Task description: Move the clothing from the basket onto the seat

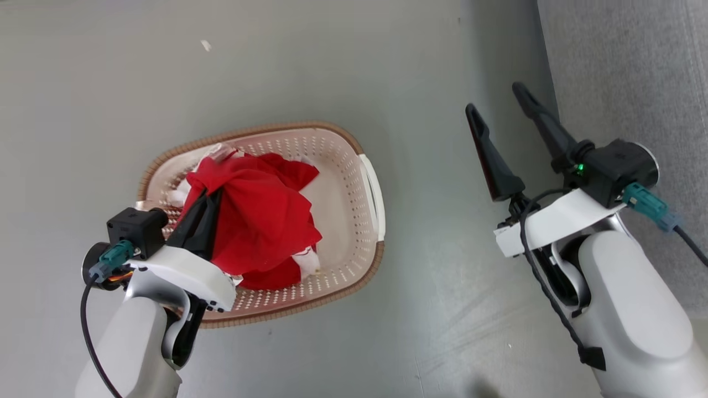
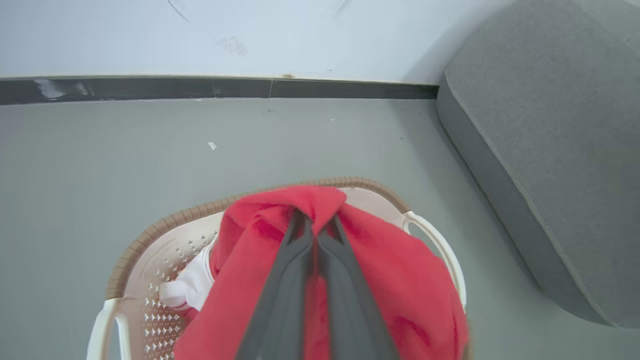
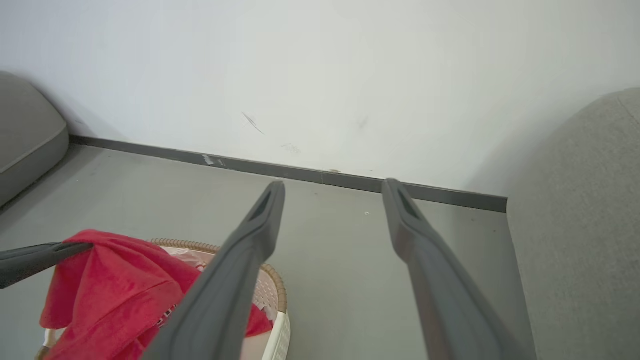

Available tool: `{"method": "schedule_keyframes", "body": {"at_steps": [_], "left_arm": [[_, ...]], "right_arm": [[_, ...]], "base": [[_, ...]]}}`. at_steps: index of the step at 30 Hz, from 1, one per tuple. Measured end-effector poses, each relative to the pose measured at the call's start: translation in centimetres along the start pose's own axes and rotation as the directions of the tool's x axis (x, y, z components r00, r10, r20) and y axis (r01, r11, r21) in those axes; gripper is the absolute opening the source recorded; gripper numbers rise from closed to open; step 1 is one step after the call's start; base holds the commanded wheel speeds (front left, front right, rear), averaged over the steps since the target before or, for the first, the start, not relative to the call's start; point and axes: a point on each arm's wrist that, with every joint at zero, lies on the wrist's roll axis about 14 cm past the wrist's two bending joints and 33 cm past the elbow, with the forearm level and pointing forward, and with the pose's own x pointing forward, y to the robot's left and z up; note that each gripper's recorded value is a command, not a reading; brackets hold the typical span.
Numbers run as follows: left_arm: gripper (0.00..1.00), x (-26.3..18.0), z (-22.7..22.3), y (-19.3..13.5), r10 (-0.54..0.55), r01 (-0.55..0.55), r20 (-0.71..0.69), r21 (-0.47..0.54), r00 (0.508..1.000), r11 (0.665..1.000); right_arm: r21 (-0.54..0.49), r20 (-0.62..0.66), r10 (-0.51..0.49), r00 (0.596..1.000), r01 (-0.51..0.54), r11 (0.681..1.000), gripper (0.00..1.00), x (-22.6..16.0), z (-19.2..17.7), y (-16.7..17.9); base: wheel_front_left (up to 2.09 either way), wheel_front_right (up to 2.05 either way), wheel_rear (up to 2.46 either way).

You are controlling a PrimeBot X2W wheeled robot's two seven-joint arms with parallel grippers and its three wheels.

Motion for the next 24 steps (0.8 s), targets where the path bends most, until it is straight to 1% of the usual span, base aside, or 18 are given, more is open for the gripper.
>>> {"method": "schedule_keyframes", "body": {"at_steps": [2, 5, 6, 8, 13, 15, 16, 17, 19, 24], "left_arm": [[0.0, -0.9, 2.0, -0.7, -0.016, 0.015, 0.053, 0.018, 0.998, 1.0], [0.0, -1.6, 3.3, -1.4, -0.032, 0.029, 0.084, 0.032, 0.996, 0.999], [0.0, -2.2, 4.7, -2.2, -0.054, 0.048, 0.116, 0.047, 0.992, 0.998], [0.0, -3.0, 6.0, -2.9, -0.07, 0.062, 0.148, 0.062, 0.986, 0.996], [0.0, -5.0, 8.3, -4.8, -0.111, 0.093, 0.191, 0.099, 0.975, 0.991], [0.0, -5.4, 8.8, -5.1, -0.118, 0.098, 0.2, 0.107, 0.973, 0.989], [0.0, -6.1, 9.8, -5.9, -0.135, 0.11, 0.216, 0.125, 0.967, 0.986], [0.0, -6.1, 9.8, -5.9, -0.135, 0.11, 0.216, 0.125, 0.967, 0.986], [0.0, -6.9, 10.8, -6.8, -0.159, 0.128, 0.234, 0.143, 0.959, 0.982], [0.0, -8.7, 12.1, -9.1, -0.209, 0.167, 0.24, 0.186, 0.948, 0.968]], "right_arm": [[-0.007, 0.017, 0.028, 0.999, -0.028, 1.0, 1.0, -0.3, 1.0, 1.0], [-0.012, 0.027, 0.052, 0.998, -0.052, 0.999, 1.0, -0.6, 1.6, 1.8], [-0.017, 0.039, 0.081, 0.996, -0.08, 0.997, 1.0, -0.9, 2.4, 2.8], [-0.025, 0.049, 0.124, 0.991, -0.123, 0.992, 1.0, -1.2, 3.0, 4.3], [-0.031, 0.08, 0.228, 0.97, -0.226, 0.974, 1.0, -2.2, 4.7, 8.2], [-0.033, 0.084, 0.245, 0.966, -0.243, 0.969, 1.0, -2.5, 5.0, 8.9], [-0.036, 0.09, 0.278, 0.956, -0.276, 0.961, 1.0, -3.2, 5.4, 10.1], [-0.036, 0.09, 0.278, 0.956, -0.276, 0.961, 1.0, -3.2, 5.4, 10.1], [-0.039, 0.093, 0.311, 0.946, -0.309, 0.95, 1.0, -3.9, 5.8, 11.3], [-0.058, 0.107, 0.396, 0.912, -0.392, 0.918, 1.0, -5.5, 6.9, 14.3]], "base": [[0.0, 0.0, 0.0], [0.0, 0.0, 0.0], [0.0, 0.0, 0.0], [0.0, 0.0, 0.0], [0.0, 0.0, 0.0], [0.0, 0.0, 0.0], [0.0, 0.0, 0.0], [0.0, 0.0, 0.0], [0.0, 0.0, 0.0], [0.0, 0.0, 0.0]]}}
